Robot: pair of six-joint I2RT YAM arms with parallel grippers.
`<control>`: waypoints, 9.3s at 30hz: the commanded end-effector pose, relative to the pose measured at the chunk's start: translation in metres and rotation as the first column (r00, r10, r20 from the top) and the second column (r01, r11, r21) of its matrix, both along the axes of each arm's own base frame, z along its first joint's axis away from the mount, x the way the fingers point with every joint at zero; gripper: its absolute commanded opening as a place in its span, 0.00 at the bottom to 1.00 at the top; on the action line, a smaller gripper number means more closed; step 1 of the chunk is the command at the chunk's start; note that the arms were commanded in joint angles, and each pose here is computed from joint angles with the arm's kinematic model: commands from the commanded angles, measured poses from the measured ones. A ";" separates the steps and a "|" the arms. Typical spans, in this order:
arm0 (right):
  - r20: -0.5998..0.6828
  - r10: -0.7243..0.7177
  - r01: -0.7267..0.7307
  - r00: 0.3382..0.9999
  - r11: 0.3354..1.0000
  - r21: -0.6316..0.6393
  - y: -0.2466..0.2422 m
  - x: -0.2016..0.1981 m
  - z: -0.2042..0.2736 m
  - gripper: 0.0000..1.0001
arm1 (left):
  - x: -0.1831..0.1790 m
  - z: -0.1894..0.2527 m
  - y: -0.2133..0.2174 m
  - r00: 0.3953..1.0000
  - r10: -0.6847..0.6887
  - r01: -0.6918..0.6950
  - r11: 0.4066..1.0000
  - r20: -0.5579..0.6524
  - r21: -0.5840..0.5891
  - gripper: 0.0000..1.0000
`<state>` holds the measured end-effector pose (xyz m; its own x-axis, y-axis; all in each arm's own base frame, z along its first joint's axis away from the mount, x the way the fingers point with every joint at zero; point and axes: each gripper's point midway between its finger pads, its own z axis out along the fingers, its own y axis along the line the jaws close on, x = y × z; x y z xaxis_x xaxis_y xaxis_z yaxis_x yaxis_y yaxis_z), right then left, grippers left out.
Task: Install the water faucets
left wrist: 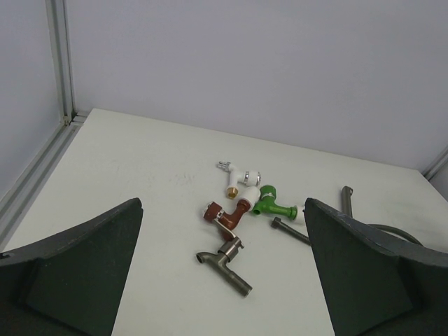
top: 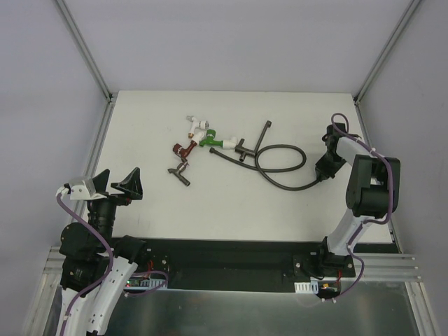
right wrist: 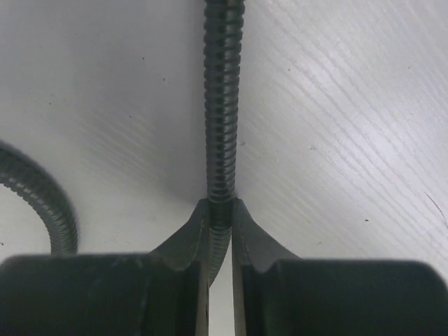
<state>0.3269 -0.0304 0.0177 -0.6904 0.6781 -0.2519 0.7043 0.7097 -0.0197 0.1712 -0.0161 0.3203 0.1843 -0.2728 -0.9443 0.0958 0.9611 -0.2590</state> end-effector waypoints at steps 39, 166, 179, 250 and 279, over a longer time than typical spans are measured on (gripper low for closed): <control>0.105 0.678 -0.683 0.727 0.731 0.011 0.219 -0.065 0.068 0.78 | -0.006 0.012 0.004 0.999 0.014 -0.014 1.000 0.049 -0.003 0.99; 0.831 0.054 -0.595 0.553 0.724 0.349 0.261 -0.014 0.198 0.67 | 0.096 -0.113 -0.363 0.266 -0.857 0.839 0.431 -0.442 -0.331 0.00; 0.832 0.017 -0.598 0.554 0.704 0.384 0.266 -0.013 0.195 0.46 | 0.097 -0.108 -0.361 0.278 -0.850 0.814 0.456 -0.447 -0.359 0.00; 0.604 0.377 -0.653 -0.702 -0.003 -0.757 0.286 -0.090 0.291 0.02 | 0.126 -0.203 -0.101 0.651 -0.120 -0.035 0.982 -0.750 -0.187 0.99; 0.565 0.415 -0.623 -0.713 -0.005 -0.782 0.278 -0.095 0.278 0.02 | 0.163 -0.297 -0.095 0.342 0.125 -0.247 0.968 -0.931 0.040 0.54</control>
